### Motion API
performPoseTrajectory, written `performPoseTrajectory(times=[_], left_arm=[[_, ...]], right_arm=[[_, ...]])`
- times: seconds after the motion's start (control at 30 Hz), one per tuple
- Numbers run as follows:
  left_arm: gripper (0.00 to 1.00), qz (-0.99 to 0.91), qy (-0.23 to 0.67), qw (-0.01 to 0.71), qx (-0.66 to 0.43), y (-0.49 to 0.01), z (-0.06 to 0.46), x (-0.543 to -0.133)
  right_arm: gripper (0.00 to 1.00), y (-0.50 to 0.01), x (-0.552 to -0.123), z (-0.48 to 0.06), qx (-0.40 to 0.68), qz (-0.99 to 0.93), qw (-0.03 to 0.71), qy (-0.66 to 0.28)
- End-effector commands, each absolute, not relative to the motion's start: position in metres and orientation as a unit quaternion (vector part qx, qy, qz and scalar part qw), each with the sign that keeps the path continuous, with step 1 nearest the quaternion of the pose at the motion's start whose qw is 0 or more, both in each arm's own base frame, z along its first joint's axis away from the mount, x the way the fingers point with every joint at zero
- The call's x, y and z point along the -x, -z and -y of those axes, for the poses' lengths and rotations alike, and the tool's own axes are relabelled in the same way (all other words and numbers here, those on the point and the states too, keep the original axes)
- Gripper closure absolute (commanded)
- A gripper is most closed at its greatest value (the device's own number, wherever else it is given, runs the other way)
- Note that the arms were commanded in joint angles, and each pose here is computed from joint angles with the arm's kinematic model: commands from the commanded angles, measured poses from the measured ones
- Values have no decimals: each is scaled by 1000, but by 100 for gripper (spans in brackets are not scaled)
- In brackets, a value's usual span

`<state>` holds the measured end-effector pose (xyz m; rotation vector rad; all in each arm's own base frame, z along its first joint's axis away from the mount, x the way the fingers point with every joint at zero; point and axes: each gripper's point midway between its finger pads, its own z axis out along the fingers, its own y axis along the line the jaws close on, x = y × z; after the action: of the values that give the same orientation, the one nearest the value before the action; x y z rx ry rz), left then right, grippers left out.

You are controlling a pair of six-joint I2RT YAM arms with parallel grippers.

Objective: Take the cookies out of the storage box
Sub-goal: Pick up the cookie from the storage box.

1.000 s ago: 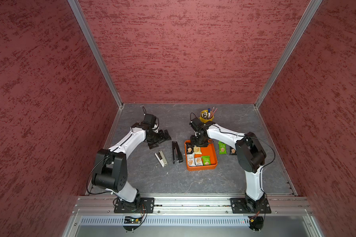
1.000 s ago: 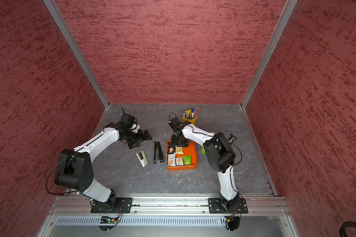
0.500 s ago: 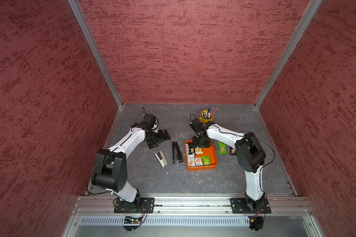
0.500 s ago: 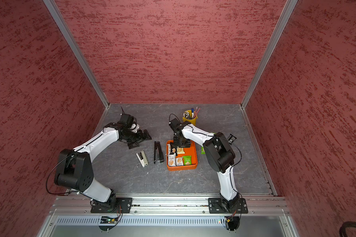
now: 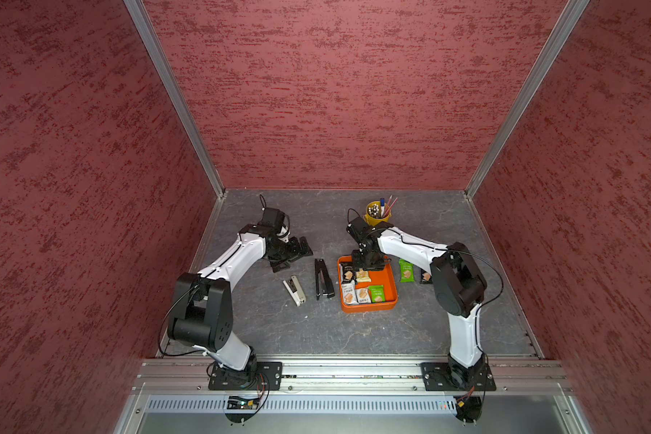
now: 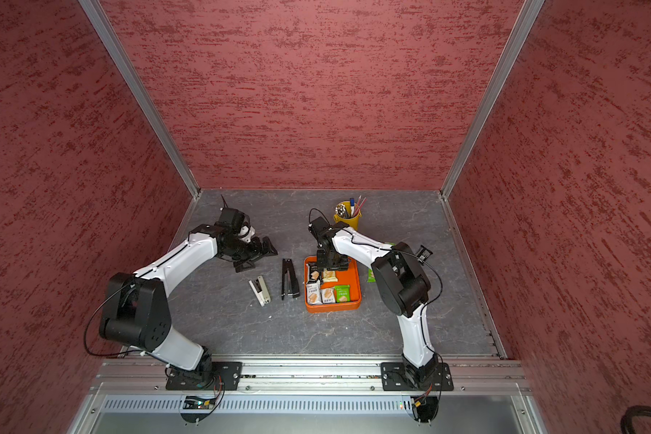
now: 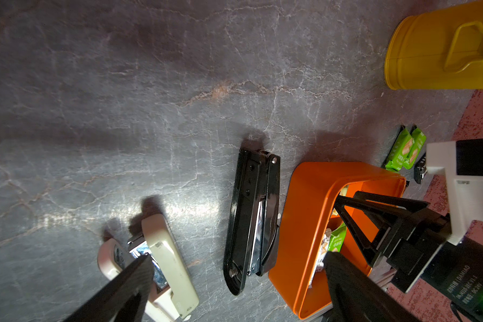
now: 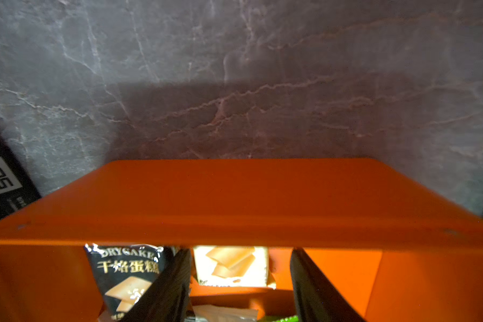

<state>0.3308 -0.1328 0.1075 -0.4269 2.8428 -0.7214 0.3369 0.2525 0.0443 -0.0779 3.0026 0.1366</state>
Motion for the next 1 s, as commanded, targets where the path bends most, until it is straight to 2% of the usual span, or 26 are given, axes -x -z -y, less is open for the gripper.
performPoseTrajectory(times=[0.0,0.23,0.57,0.97], left_arm=[[0,-954,249,101,137,-119,132,-336],[0,-954,247,100,137,-118,132,-336],[0,-954,247,100,138,-118,132,-337],[0,-954,249,100,137,-118,132,-337]], right_arm=[[38,-36,-338,-259,30,-996,67,-46],[37,-30,-338,-260,34,-997,63,-42],[42,-33,-335,-231,23,-997,70,30],[39,-21,-341,-247,23,-998,63,2]])
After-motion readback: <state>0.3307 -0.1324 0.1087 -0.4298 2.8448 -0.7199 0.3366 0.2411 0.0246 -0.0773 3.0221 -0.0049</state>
